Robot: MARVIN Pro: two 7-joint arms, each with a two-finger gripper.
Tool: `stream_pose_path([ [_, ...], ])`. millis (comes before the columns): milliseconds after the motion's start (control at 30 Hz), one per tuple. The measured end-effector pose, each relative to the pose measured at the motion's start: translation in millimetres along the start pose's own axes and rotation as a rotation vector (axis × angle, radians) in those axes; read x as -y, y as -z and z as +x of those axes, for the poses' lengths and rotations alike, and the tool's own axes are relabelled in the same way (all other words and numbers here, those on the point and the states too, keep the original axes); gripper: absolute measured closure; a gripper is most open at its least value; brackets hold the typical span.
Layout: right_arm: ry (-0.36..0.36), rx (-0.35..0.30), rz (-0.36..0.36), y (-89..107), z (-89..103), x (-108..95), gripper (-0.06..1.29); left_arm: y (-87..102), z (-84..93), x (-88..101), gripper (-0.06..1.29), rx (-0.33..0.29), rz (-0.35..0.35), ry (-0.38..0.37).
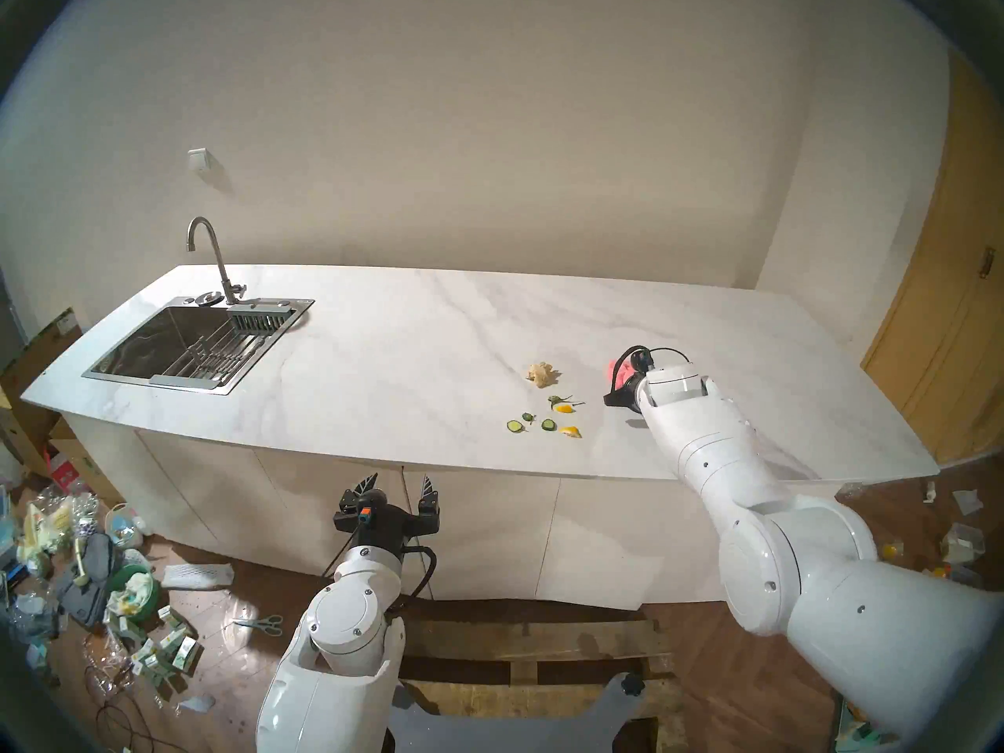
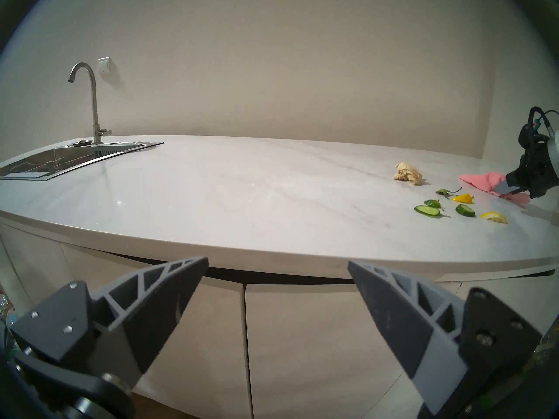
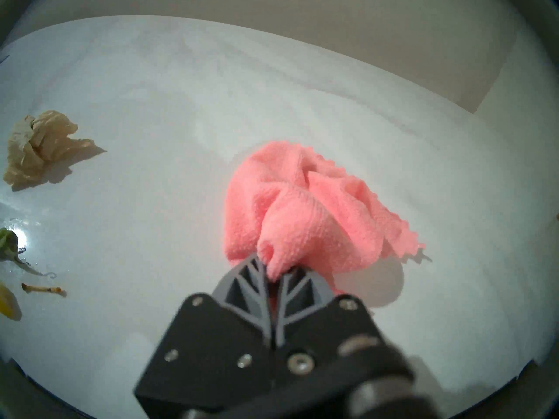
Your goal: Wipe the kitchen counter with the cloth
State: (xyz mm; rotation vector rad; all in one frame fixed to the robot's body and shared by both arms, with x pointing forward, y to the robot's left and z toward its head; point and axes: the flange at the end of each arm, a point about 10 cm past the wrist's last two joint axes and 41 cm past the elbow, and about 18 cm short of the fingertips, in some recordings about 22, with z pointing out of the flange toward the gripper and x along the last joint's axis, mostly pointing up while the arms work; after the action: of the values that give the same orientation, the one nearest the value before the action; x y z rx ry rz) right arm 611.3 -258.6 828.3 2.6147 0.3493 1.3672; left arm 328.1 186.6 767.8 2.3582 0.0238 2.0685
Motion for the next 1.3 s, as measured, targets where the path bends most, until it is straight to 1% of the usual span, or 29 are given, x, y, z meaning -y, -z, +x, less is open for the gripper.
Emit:
stream_pose_path([
  [33,0.015,-0.004,0.004,-0.5,0.1,0,1.25,0.1,0.2,0.0,-0.02,-0.001,0.000,0.000],
  [133,0.108,-0.029,0.033,-1.9,-0.2,-5,1.25,0.4,1.5,0.0,-0.02,-0.004,-0.001,0.000],
  [233,0.163,-0.048,0.050,-1.3,-0.8,-12,1.25,0.6,2.2,0.0,-0.02,-0.005,-0.001,0.000],
  [367,0.231,-0.087,0.054,1.4,0.8,-26,1.25,0.9,2.8,0.0,-0.02,-0.006,-0.001,0.000],
  [467,0.289,-0.135,0.049,6.1,7.6,-38,1.25,1.0,2.9,0.1,-0.02,-0.007,-0.002,-0.001],
  [567,0.333,-0.176,0.047,10.9,14.7,-46,1.25,1.1,3.0,0.1,-0.02,-0.007,-0.002,-0.001],
  [667,0.398,-0.224,0.052,16.9,23.0,-52,1.25,1.2,3.1,0.1,-0.02,-0.007,-0.002,-0.001],
  [700,0.427,-0.241,0.056,19.0,25.6,-52,1.25,1.2,3.0,0.1,-0.02,-0.007,-0.002,-0.001],
  [767,0.451,-0.253,0.058,20.6,27.3,-52,1.25,1.2,3.0,0.1,-0.02,-0.007,-0.002,-0.001],
  [800,0.485,-0.267,0.061,22.3,29.1,-52,1.25,1.2,3.0,0.1,-0.02,-0.007,-0.002,-0.001],
  [900,0.485,-0.267,0.061,22.3,29.1,-52,1.25,1.2,3.0,0.1,-0.02,-0.007,-0.002,-0.001],
  [933,0.615,-0.299,0.089,26.3,22.7,-45,1.25,1.3,2.9,0.1,-0.02,-0.007,-0.002,-0.001],
  [1067,0.615,-0.299,0.089,26.3,22.7,-45,1.25,1.3,2.9,0.1,-0.02,-0.007,-0.002,-0.001],
  [1100,0.683,-0.318,0.098,28.7,17.8,-41,1.25,1.3,2.8,0.1,-0.02,-0.006,-0.002,-0.001],
  [1167,0.683,-0.318,0.098,28.7,17.8,-41,1.25,1.3,2.8,0.1,-0.02,-0.006,-0.002,-0.001],
  [1200,0.735,-0.360,0.107,33.6,18.1,-38,1.25,1.3,2.7,0.1,-0.02,-0.006,-0.002,-0.001],
  [1267,0.750,-0.370,0.109,35.0,17.8,-37,1.25,1.3,2.7,0.1,-0.02,-0.006,-0.002,-0.001],
  [1300,0.780,-0.388,0.113,37.5,16.7,-36,1.25,1.3,2.6,0.1,-0.02,-0.006,-0.002,-0.001],
])
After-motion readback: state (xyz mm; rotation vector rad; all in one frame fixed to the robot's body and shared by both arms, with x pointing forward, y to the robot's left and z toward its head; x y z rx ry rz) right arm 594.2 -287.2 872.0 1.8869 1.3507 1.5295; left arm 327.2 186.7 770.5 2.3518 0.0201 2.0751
